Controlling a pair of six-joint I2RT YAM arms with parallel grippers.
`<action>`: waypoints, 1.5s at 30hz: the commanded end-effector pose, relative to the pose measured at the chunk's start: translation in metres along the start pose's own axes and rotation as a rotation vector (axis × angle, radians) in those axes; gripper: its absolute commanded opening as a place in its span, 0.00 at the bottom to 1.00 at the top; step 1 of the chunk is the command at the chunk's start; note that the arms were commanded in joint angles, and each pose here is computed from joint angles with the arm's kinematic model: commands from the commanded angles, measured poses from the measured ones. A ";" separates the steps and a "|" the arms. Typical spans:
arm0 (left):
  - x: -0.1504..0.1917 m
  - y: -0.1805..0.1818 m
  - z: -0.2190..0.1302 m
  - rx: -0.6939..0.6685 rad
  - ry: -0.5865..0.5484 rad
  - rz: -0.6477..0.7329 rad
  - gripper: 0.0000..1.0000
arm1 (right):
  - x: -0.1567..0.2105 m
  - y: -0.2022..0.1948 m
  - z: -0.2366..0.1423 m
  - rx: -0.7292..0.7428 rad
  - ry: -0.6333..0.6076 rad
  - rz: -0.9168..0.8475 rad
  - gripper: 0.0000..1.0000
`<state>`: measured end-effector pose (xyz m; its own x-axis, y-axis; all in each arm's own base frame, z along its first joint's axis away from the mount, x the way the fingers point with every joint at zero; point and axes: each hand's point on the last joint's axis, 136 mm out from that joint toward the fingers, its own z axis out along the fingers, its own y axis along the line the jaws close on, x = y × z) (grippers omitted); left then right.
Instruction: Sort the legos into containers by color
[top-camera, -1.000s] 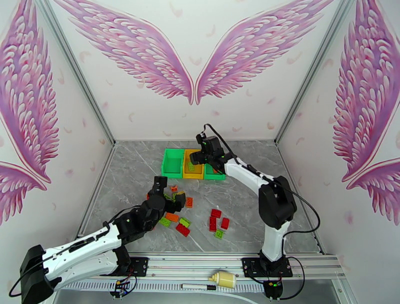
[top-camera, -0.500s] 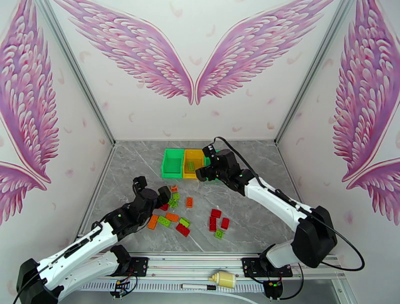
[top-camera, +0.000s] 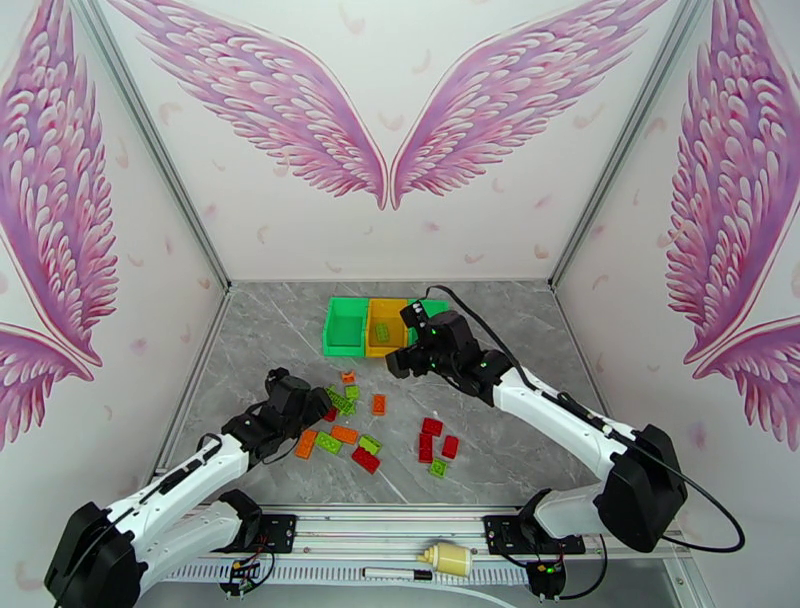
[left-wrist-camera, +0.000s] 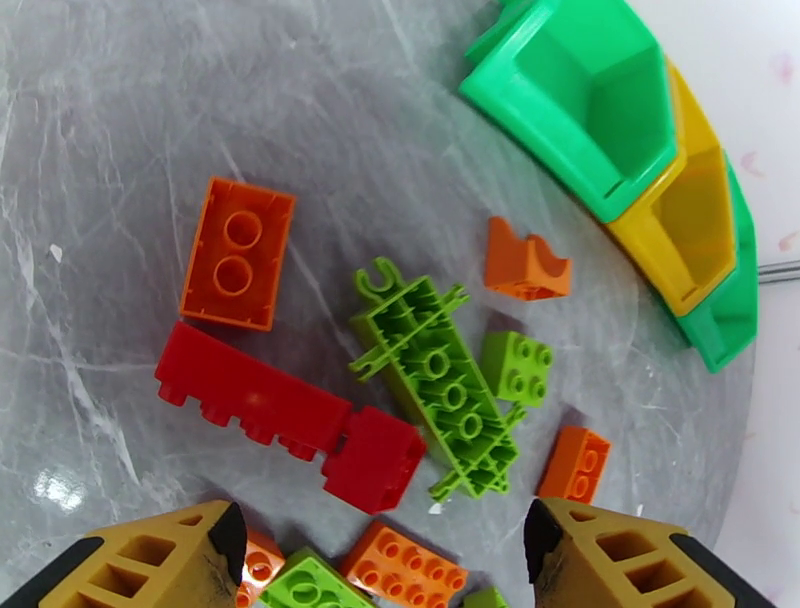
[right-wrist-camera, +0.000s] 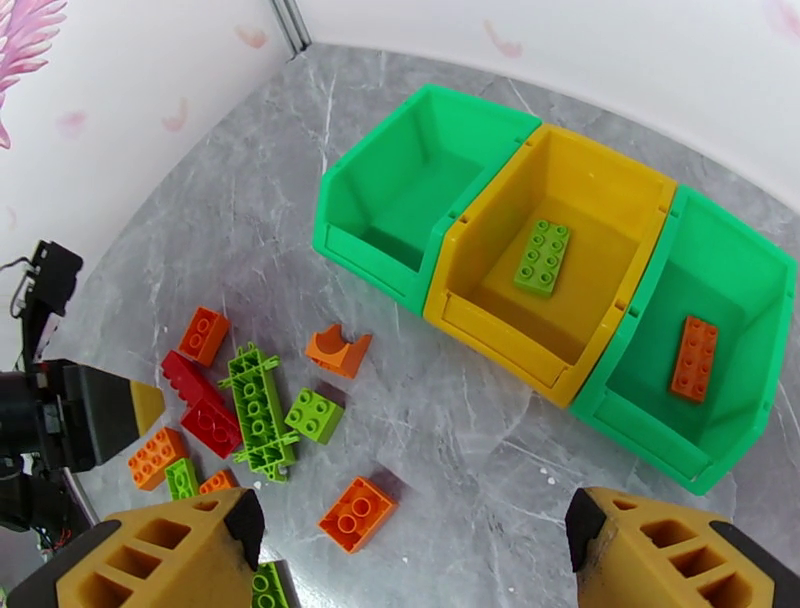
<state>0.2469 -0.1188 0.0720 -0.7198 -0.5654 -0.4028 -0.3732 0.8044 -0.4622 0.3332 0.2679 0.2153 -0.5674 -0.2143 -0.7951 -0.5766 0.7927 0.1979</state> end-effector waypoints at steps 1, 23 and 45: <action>0.010 0.001 0.010 0.021 0.047 0.019 0.75 | 0.006 0.007 0.004 -0.027 0.027 0.022 0.85; 0.012 -0.007 0.049 0.050 0.060 0.002 0.51 | 0.010 0.009 0.012 -0.043 0.047 0.038 0.84; 0.005 -0.007 0.031 0.048 0.035 0.027 0.25 | 0.010 0.011 0.012 -0.055 0.043 0.075 0.84</action>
<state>0.2691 -0.1410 0.0395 -0.7545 -0.5426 -0.3692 -0.3255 0.7979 -0.5074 0.3305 0.2758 0.1997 -0.6268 -0.1965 -0.7540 -0.5596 0.7869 0.2601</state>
